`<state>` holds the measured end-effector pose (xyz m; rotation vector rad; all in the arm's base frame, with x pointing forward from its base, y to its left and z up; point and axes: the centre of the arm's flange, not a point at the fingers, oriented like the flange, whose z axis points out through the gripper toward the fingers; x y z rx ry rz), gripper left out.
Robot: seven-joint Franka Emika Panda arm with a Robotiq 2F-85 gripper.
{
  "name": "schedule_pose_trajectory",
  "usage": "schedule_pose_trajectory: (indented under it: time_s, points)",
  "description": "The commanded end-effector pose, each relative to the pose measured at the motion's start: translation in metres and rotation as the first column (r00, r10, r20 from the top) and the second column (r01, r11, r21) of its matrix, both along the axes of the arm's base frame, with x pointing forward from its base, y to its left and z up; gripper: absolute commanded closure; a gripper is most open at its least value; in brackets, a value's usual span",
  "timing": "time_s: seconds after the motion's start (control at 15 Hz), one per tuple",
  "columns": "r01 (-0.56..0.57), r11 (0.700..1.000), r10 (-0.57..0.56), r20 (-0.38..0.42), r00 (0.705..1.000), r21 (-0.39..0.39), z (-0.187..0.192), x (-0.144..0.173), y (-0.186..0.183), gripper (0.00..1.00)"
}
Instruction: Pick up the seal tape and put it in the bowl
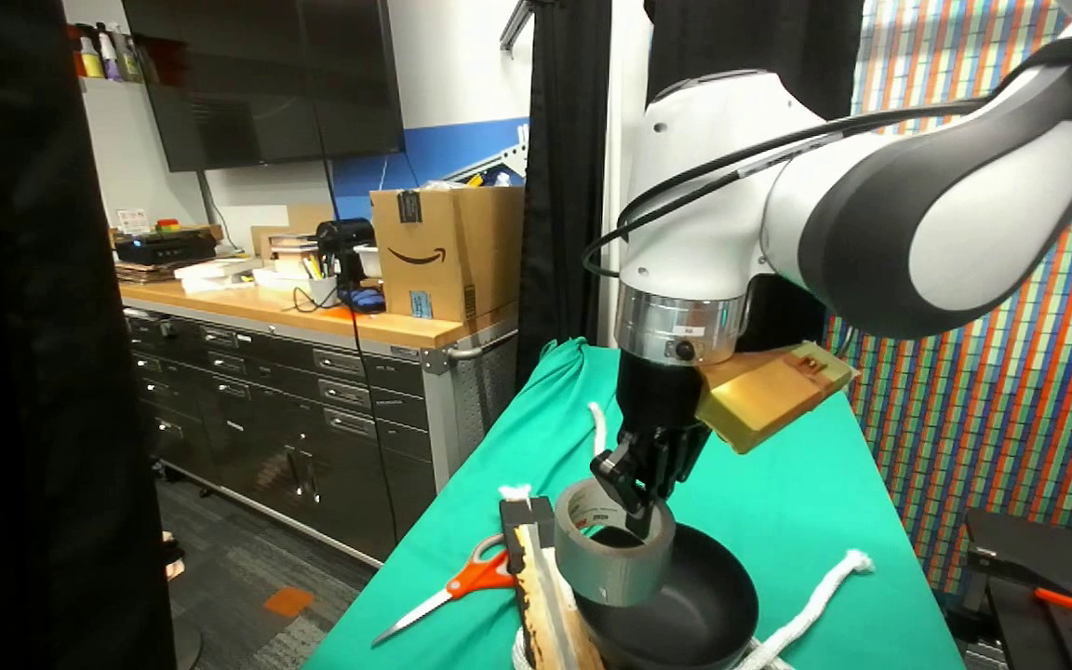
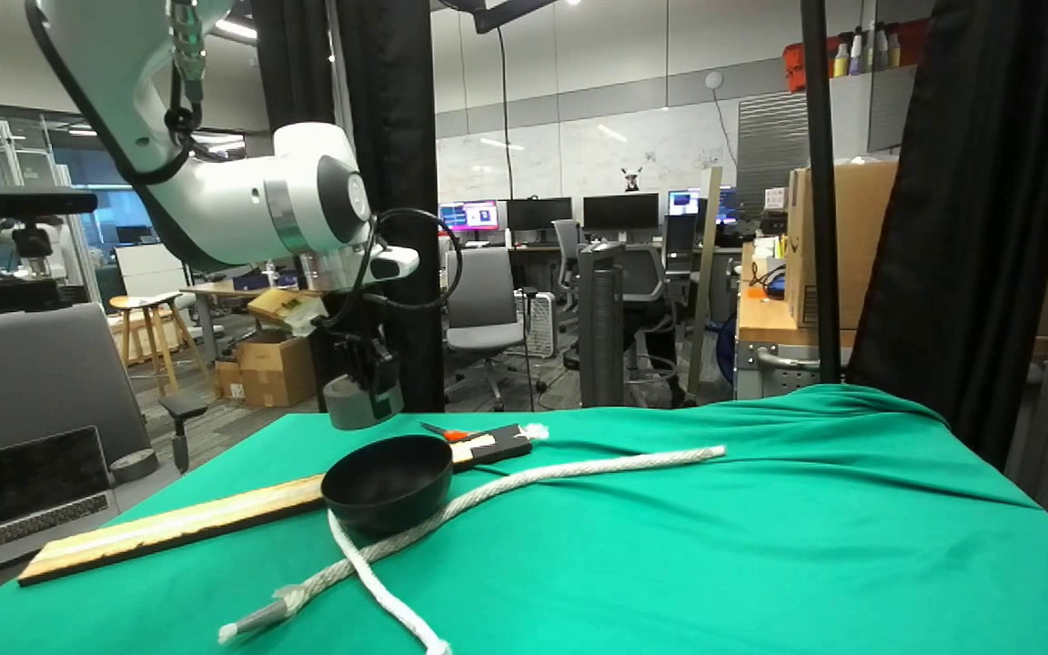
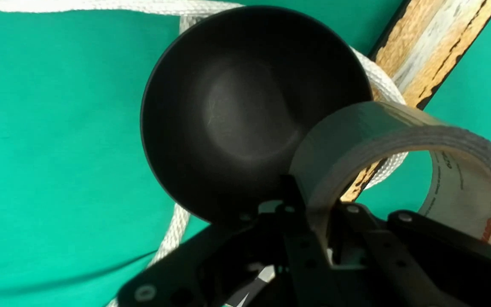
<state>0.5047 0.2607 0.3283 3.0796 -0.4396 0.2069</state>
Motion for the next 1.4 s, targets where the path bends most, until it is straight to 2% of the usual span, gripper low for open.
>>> schedule_pose_trajectory:
  time_s: [0.0,0.2,0.27,0.33,0.4,0.53,0.6,1.33]
  points:
    - [-0.008,1.0,0.007,0.043,0.999,0.02,0.0005,0.0107,-0.0103,0.89]
    - [-0.004,1.0,0.003,0.045,0.999,0.023,-0.002,0.0133,-0.0161,0.9]
    - [0.001,1.0,-0.002,0.034,0.999,0.022,-0.0027,0.0145,-0.017,0.64]
    - [0.005,1.0,-0.006,0.026,1.0,0.021,-0.0035,0.0149,-0.0179,0.6]
    - [0.014,1.0,-0.014,0.012,1.0,0.006,-0.007,0.0111,-0.0165,0.78]
    - [0.015,1.0,-0.015,0.01,1.0,0.005,-0.0082,0.0115,-0.0173,0.62]
    - [0.015,1.0,-0.015,0.011,1.0,0.005,-0.0081,0.0116,-0.0174,0.6]
    - [0.015,1.0,-0.015,0.011,1.0,0.005,-0.0081,0.0116,-0.0174,0.6]
